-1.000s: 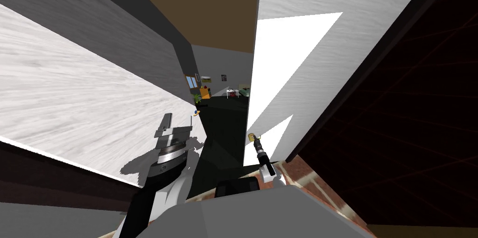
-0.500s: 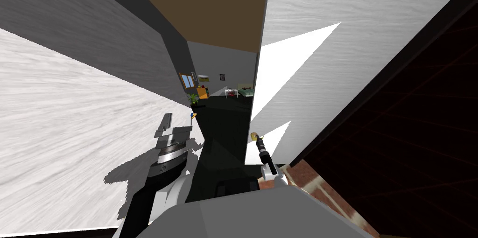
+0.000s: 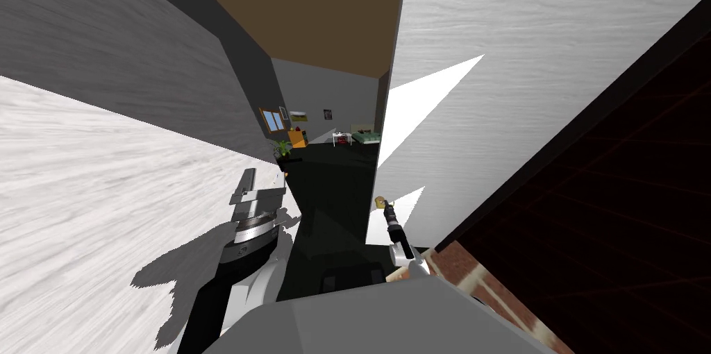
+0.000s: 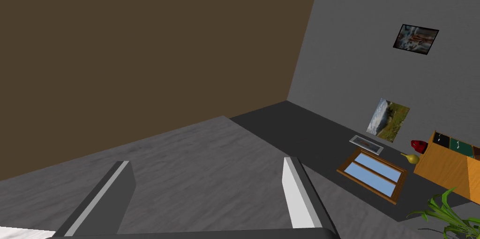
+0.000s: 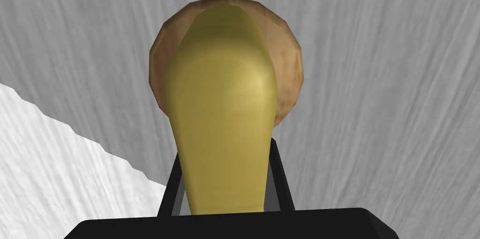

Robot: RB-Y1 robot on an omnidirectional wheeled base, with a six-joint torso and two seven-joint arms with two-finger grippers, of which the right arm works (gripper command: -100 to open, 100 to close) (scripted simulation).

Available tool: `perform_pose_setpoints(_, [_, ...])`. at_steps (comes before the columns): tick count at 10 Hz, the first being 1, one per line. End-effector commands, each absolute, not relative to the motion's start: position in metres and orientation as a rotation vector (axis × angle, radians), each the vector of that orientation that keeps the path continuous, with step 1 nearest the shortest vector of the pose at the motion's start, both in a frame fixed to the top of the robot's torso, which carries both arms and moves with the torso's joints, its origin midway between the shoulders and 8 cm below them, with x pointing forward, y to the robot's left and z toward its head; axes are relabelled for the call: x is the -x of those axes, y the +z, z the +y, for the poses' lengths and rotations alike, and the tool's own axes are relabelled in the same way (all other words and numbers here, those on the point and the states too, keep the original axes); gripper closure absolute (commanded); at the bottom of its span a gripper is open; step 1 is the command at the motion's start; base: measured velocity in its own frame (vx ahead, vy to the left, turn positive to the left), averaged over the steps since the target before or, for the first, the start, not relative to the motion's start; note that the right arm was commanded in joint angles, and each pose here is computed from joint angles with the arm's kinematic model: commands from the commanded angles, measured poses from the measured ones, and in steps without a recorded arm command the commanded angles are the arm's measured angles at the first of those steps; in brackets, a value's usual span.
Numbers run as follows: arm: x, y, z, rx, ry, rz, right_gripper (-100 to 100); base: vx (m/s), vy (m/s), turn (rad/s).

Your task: Push the door open

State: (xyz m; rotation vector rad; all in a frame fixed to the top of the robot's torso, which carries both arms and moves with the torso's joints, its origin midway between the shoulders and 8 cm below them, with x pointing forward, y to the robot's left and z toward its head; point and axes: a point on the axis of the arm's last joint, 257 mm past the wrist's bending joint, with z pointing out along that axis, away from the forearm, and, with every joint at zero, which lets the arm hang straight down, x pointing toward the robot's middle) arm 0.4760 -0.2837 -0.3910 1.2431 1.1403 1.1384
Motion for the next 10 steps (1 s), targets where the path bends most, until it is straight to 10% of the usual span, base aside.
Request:
perform_pose_setpoints(1, [-0.475, -0.389, -0.304, -1.259, 1.105, 1.109, 100, 0.123, 0.085, -0.076])
perform_pose_setpoints(10, [-0.47, -0.391, -0.335, -1.301, 1.045, 1.046, 100, 0.146, 0.071, -0.053])
